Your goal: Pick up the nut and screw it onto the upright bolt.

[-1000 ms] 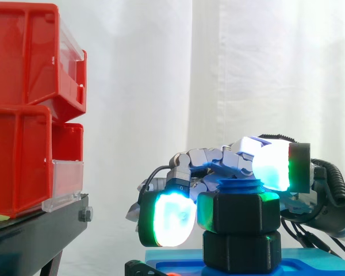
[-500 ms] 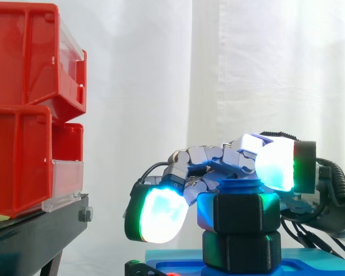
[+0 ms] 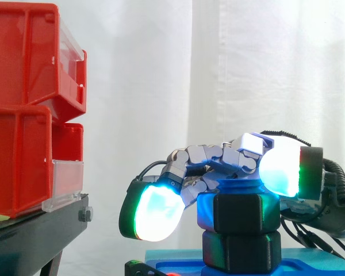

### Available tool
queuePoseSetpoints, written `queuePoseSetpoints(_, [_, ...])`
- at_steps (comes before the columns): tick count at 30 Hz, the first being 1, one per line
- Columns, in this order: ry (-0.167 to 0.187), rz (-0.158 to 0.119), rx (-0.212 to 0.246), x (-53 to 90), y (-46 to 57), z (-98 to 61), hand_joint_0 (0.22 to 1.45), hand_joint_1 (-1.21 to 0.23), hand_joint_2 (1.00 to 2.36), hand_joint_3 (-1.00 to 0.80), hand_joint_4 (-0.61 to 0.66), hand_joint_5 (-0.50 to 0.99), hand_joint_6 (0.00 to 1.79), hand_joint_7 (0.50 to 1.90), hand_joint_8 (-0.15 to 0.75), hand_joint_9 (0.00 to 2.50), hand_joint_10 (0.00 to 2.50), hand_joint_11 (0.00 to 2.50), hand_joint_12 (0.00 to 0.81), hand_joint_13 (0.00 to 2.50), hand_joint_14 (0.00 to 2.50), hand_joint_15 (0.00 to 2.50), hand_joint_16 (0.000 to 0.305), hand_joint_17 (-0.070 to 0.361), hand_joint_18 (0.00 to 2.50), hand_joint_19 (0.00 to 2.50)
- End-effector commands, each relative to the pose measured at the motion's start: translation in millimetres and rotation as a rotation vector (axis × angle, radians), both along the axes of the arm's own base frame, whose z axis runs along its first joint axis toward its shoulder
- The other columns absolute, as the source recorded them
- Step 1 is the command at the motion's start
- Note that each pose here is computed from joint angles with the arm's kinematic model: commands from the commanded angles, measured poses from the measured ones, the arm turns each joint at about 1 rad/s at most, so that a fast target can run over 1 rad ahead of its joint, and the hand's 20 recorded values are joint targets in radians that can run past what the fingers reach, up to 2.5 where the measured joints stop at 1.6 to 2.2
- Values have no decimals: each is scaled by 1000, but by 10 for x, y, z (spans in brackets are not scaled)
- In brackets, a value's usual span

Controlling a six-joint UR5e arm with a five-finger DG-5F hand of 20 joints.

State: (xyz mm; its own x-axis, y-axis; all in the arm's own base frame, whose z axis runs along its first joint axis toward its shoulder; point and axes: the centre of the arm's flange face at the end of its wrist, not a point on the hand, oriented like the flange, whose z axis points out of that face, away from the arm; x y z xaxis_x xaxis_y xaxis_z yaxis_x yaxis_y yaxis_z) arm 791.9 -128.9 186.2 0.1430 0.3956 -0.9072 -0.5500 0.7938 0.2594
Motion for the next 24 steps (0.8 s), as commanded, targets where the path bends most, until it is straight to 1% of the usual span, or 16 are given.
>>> queuePoseSetpoints(1, [-2,3,1,2,13,9,352,-207,1000,-500,251,-104,503,878,273,655,0,0,329,527,0,0,45,101,275,0])
queuePoseSetpoints(4, [-1,10,-3,-2,31,1,354,-200,1000,-500,250,-103,503,878,271,656,0,0,328,525,0,0,44,100,274,0])
queuePoseSetpoints(5, [-4,11,-5,-2,32,41,356,-196,1000,-500,254,-103,503,879,272,654,0,0,328,525,0,0,44,100,273,0])
queuePoseSetpoints(6, [-3,12,-5,-6,34,33,357,-195,1000,-500,254,-103,503,881,270,655,0,0,328,529,0,0,44,100,273,0])
queuePoseSetpoints(7, [-10,13,-7,-9,35,82,359,-196,1000,-500,251,-103,503,885,270,654,0,0,328,528,0,0,44,99,272,0])
queuePoseSetpoints(9, [-13,13,-8,-11,35,117,360,-194,1000,-500,253,-103,503,885,270,654,0,0,328,528,0,0,44,98,274,0])
queuePoseSetpoints(12, [-13,13,-11,-10,47,115,365,-189,1000,-500,253,-102,503,890,271,654,0,0,325,529,0,0,43,97,275,0])
queuePoseSetpoints(16, [-23,7,-26,-7,47,122,368,-184,1000,-500,263,-102,503,902,271,658,0,0,323,533,0,0,43,96,275,0])
queuePoseSetpoints(22, [-16,4,-42,-13,72,102,369,-182,1000,-500,261,-101,503,904,273,662,0,0,323,534,0,0,43,96,275,0])
queuePoseSetpoints(24, [-7,3,-45,-22,72,85,369,-181,1000,-500,261,-100,503,911,271,662,0,0,323,534,0,0,42,96,275,0])
